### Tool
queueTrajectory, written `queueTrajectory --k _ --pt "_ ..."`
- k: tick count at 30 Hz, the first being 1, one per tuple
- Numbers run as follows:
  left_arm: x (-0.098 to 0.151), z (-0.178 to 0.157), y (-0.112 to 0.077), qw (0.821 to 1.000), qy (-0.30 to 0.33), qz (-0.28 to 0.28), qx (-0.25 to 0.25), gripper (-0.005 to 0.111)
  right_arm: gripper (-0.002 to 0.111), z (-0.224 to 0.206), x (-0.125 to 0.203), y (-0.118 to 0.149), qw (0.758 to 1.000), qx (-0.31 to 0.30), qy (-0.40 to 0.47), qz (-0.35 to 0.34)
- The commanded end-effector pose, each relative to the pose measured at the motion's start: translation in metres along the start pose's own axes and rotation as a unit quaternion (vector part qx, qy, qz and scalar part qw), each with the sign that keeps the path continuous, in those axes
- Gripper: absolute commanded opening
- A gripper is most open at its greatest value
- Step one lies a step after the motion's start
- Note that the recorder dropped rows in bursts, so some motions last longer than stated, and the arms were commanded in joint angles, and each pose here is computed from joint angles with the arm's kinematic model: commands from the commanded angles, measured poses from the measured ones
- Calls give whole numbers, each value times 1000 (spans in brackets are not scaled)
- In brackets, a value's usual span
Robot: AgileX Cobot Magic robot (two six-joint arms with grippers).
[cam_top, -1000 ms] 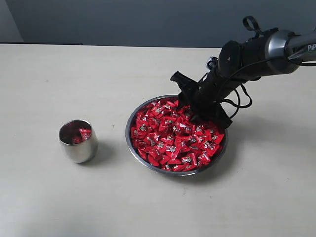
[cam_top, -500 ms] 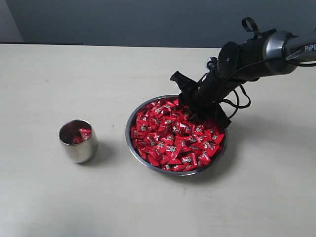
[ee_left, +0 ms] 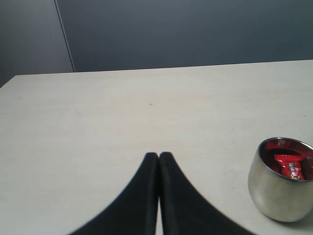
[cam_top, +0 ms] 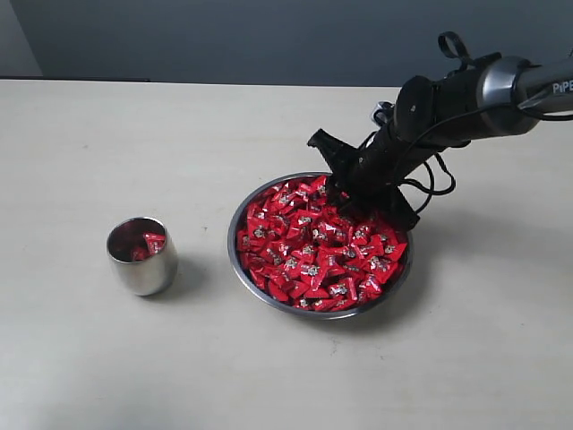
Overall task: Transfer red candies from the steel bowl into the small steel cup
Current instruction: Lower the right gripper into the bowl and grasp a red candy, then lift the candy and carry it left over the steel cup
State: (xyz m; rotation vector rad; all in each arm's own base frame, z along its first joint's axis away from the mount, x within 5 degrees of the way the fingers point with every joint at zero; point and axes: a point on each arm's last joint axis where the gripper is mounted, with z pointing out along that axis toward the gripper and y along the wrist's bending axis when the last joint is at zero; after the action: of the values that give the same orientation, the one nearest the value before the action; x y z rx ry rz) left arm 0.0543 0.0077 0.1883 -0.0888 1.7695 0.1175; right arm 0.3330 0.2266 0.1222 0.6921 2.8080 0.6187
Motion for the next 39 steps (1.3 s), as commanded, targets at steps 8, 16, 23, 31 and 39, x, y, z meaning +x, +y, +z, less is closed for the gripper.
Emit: queueTrajectory --k 8,16,23,31,39 --pt "1 0 0 1000 -1 -2 0 0 -1 -45 -9 21 994 -69 -59 -64" --pt "1 0 0 1000 -1 -2 0 0 -1 -62 -6 26 941 -61 -74 -324" --pt "1 0 0 1000 -1 -2 0 0 -1 -75 5 30 809 -59 -17 -585" --pt "1 0 0 1000 -1 -2 0 0 -1 -93 21 30 593 -96 110 -792" --pt "1 0 0 1000 -1 -2 0 0 -1 -105 20 41 532 -100 108 -834"
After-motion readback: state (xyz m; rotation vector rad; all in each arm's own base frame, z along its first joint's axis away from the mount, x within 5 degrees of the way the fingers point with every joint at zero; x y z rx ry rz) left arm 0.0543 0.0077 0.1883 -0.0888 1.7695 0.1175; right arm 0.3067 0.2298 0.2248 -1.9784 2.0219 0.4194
